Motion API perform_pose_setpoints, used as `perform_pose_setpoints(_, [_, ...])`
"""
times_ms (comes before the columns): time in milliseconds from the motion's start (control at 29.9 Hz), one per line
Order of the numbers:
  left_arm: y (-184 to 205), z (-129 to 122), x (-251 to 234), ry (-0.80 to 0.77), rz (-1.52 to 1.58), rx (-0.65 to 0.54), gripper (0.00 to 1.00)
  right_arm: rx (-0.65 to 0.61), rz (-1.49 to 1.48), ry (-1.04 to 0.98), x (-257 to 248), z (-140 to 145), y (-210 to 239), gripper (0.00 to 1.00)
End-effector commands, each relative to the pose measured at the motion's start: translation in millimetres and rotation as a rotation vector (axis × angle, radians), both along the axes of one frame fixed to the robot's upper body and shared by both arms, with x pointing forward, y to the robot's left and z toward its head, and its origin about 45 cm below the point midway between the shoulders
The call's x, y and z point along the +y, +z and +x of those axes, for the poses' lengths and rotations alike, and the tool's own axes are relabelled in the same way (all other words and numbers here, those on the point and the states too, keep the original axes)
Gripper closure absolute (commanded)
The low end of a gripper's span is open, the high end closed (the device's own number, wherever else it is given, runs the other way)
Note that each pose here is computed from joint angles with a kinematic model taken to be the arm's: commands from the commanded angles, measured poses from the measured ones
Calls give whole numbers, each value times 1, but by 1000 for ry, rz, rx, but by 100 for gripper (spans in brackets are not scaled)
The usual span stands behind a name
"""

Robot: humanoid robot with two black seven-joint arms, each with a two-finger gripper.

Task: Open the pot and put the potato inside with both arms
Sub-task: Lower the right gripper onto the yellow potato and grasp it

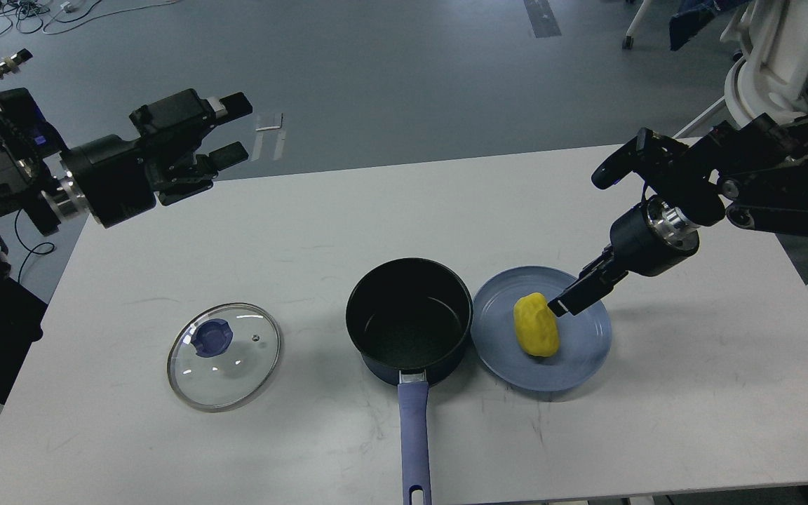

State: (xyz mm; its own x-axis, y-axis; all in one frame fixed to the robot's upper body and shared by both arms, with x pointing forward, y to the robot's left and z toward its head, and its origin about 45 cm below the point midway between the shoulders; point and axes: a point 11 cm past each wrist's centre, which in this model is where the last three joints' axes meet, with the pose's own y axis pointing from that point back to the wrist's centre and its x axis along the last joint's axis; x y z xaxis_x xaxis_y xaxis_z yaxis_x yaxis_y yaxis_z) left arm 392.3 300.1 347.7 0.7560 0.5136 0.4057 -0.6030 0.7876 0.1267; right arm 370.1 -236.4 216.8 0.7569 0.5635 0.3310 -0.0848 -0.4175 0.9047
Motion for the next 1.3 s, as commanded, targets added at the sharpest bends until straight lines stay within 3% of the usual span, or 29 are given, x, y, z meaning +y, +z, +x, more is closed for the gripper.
perform_pose_setpoints(0, [0,0,0,0,2,-1,2,-2,-19,25,11,4,-8,0])
perform_pose_setpoints(1270, [6,1,7,16,0,-15,2,55,-25,41,56,3,-56,1])
